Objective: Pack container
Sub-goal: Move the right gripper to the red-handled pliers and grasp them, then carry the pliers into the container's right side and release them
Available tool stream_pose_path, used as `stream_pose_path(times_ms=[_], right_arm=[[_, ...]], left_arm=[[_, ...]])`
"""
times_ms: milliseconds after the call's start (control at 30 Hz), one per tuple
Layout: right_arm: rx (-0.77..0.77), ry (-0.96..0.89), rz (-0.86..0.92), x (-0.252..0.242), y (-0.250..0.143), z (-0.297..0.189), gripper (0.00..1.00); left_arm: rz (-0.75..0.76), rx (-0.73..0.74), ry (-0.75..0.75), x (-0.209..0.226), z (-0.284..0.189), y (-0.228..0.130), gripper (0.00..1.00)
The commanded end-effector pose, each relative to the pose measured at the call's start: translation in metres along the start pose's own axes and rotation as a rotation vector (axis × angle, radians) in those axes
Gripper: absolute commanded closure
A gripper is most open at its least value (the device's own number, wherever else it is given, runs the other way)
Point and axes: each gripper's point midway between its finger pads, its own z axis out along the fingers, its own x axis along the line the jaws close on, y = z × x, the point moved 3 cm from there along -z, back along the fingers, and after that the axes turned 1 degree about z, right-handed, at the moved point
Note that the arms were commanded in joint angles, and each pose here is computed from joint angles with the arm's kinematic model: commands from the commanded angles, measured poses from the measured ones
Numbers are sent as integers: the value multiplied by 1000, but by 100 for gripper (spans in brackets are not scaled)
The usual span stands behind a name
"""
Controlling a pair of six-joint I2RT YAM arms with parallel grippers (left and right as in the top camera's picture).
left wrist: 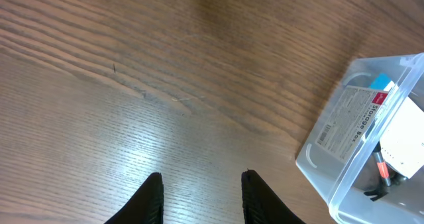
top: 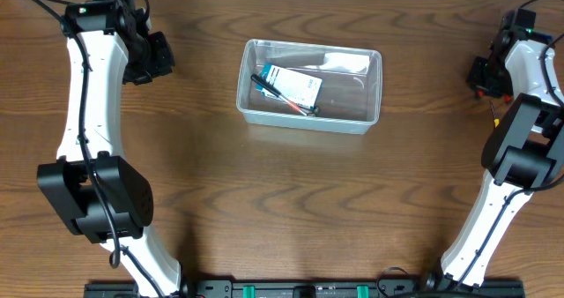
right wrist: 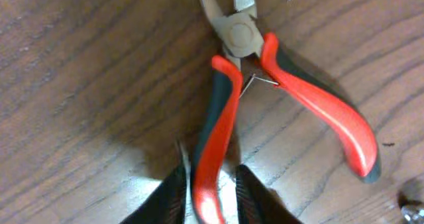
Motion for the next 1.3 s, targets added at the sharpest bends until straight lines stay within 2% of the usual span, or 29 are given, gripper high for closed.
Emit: stream_pose_path(times_ms=[0, 133, 367, 600, 767, 900, 1033, 1267], right_arm=[[22, -13, 8, -5, -4, 10, 89], [28, 13, 7, -2, -5, 10, 99], [-16, 44, -61, 13, 7, -6, 99], [-263, 89, -188, 52, 59, -96, 99], [-404, 155, -324, 93, 73, -167, 99], [-460, 315, -539, 149, 51, -221, 99], [-455, 430, -699, 199, 11, -258, 99], [-324, 464, -926, 257, -66, -265, 99]], left_arm=[[3, 21, 17, 3, 7, -2, 71], [3, 21, 17, 3, 7, -2, 72], [3, 20, 17, 3, 7, -2, 71], [3, 20, 17, 3, 7, -2, 72], [3, 20, 17, 3, 7, -2, 72], [3, 20, 17, 3, 7, -2, 71], [3, 19, 17, 3, 7, -2, 71], [3, 18, 17, 3, 7, -2, 72]])
